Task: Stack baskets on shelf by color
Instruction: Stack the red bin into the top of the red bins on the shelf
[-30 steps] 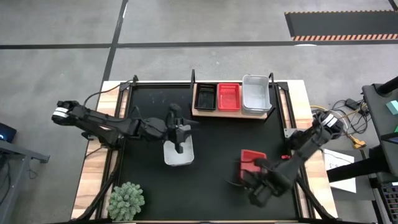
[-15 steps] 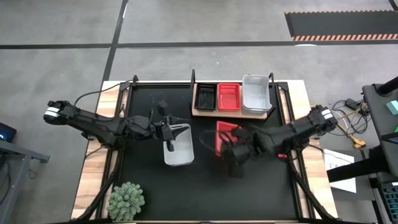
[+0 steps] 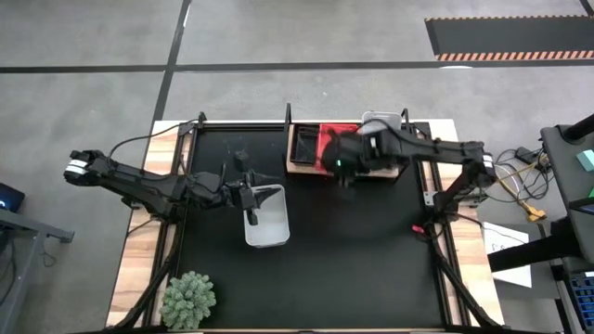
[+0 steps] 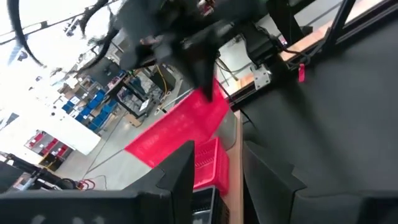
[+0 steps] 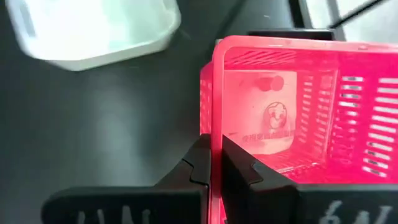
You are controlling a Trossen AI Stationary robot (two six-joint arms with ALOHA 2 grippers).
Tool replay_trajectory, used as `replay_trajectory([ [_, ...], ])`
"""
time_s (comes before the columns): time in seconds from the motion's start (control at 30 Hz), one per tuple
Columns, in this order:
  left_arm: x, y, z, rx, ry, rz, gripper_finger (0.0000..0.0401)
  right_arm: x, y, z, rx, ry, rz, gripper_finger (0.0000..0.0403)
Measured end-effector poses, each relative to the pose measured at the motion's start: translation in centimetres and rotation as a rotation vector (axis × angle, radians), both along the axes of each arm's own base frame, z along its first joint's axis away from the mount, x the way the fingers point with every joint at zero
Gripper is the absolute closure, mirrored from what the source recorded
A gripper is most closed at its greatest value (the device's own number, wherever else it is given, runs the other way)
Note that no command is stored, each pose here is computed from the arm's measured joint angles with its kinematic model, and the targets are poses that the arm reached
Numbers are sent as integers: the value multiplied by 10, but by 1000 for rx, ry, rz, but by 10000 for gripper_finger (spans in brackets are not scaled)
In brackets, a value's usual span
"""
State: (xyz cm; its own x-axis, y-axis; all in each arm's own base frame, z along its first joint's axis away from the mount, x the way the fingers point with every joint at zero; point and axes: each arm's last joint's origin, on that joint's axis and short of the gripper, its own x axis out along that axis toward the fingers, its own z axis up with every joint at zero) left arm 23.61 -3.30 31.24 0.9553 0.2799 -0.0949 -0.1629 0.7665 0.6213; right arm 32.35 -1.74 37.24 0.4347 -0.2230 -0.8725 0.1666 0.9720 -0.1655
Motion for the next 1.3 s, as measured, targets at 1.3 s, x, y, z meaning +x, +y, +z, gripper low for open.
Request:
replay_trajectory([
  [1.3,-1,2,3,30,-13,6,283,15,-124,-81,103,348,86,394],
])
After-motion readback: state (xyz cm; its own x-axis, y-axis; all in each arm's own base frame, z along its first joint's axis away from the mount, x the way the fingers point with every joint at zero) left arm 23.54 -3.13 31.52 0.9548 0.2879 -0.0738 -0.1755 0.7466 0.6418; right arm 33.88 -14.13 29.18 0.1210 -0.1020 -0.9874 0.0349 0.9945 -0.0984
